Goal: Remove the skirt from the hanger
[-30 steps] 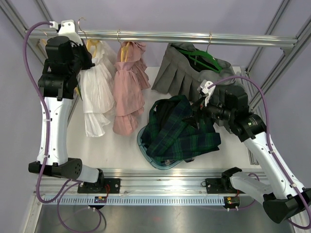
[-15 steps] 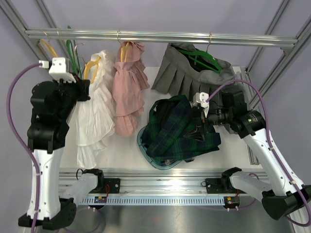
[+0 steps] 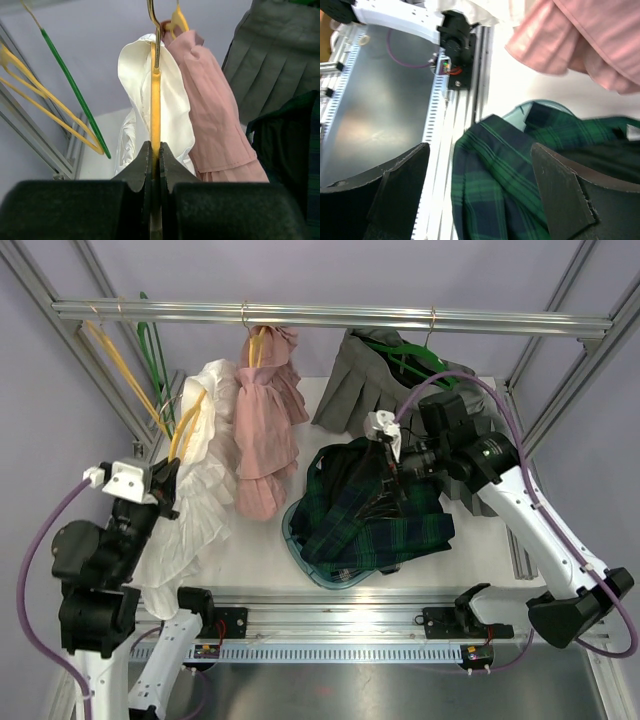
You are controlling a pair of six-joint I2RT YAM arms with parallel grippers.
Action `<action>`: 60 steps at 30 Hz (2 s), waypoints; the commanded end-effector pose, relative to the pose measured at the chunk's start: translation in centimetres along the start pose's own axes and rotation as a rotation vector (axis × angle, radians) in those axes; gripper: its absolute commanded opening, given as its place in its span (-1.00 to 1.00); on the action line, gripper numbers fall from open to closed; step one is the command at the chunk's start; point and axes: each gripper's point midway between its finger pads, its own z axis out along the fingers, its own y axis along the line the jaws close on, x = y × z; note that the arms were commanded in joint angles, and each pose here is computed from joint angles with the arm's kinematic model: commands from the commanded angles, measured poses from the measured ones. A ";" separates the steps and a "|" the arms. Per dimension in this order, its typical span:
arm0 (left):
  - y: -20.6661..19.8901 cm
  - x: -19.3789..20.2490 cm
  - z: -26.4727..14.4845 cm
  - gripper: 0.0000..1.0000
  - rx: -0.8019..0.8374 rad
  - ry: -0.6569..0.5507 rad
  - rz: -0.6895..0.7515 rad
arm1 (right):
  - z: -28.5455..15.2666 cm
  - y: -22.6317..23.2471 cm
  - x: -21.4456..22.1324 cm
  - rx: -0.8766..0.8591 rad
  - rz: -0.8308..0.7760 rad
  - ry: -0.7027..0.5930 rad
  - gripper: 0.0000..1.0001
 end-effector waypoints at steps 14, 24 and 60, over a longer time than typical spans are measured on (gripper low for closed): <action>-5.2 -8.3 -7.1 -1.00 0.259 -0.338 0.247 | 3.8 -2.0 -16.8 0.206 0.188 -0.224 0.70; -8.2 -7.4 -7.7 -1.00 0.436 -0.258 0.118 | 7.1 -0.2 -20.0 0.330 0.188 -0.316 0.70; -11.1 -3.6 -8.0 -1.00 0.632 -0.176 0.083 | 6.0 -11.1 -12.9 0.823 0.215 -0.180 -1.00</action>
